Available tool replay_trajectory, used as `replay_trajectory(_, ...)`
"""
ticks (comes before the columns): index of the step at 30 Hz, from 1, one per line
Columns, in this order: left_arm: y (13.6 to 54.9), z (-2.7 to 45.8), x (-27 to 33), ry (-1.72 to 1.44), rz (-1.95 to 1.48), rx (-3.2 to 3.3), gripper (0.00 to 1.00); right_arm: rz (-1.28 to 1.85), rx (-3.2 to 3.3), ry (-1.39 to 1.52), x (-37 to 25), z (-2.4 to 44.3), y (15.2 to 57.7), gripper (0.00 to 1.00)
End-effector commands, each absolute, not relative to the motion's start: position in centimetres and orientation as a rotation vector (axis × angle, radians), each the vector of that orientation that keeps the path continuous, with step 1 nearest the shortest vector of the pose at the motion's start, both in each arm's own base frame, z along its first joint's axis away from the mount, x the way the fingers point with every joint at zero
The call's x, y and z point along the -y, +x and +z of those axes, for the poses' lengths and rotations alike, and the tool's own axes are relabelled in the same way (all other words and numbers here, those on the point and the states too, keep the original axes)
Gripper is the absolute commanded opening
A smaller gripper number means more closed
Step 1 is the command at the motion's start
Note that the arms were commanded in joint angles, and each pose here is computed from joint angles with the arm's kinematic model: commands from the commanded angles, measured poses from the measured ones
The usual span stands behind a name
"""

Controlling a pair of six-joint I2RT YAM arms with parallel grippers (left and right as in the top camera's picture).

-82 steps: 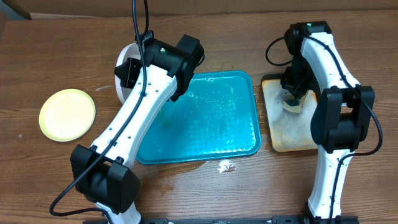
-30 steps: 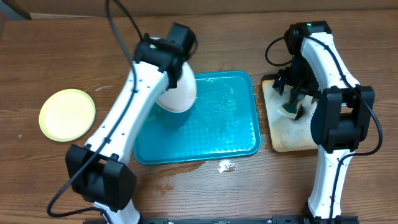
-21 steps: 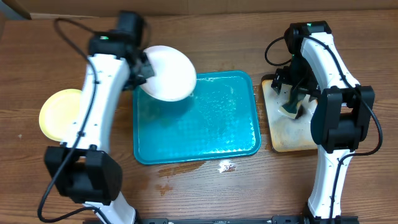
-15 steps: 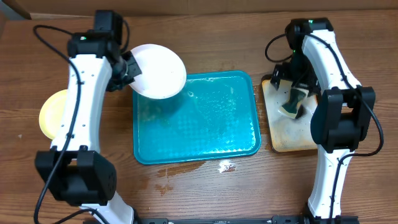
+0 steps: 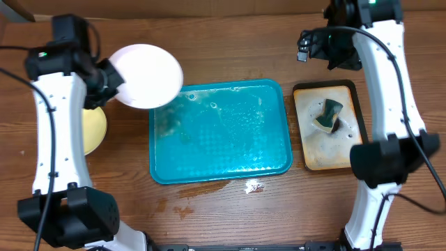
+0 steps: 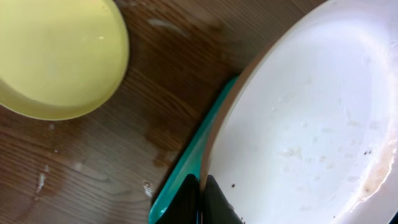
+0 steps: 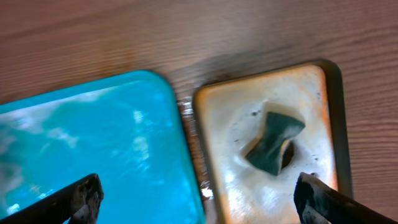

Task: Clean dirty plates on tray and stack at the side

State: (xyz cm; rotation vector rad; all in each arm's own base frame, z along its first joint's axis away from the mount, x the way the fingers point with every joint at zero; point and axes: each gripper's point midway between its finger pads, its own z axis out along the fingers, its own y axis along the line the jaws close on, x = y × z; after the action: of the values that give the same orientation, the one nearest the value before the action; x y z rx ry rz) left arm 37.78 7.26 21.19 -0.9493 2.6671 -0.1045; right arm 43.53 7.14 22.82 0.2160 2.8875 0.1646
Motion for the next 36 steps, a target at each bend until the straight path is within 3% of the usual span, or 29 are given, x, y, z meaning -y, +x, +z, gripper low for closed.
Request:
replay_trajectory(1,37.1,23.0,-9.8,-0.997,-0.154,-2.596,0.05,0.269,-2.811,0.140,-8.4,26.8,42.1,1.00)
replay_trajectory(9,33.2,20.7,-18.6,-1.291,-0.095,-2.477,0.05,0.461,-2.793,-0.077,-12.6,28.6,40.1,1.00)
replay_trajectory(18,27.2,12.4,-23.8,-1.609,-0.288,-2.299,0.04,0.479,-2.793,-0.237,-16.3,28.6,38.7,1.00)
replay_trajectory(36,26.7,9.6,-25.5,-1.645,-0.269,-2.233,0.04,0.520,-2.793,-0.293,-18.0,28.7,37.9,1.00)
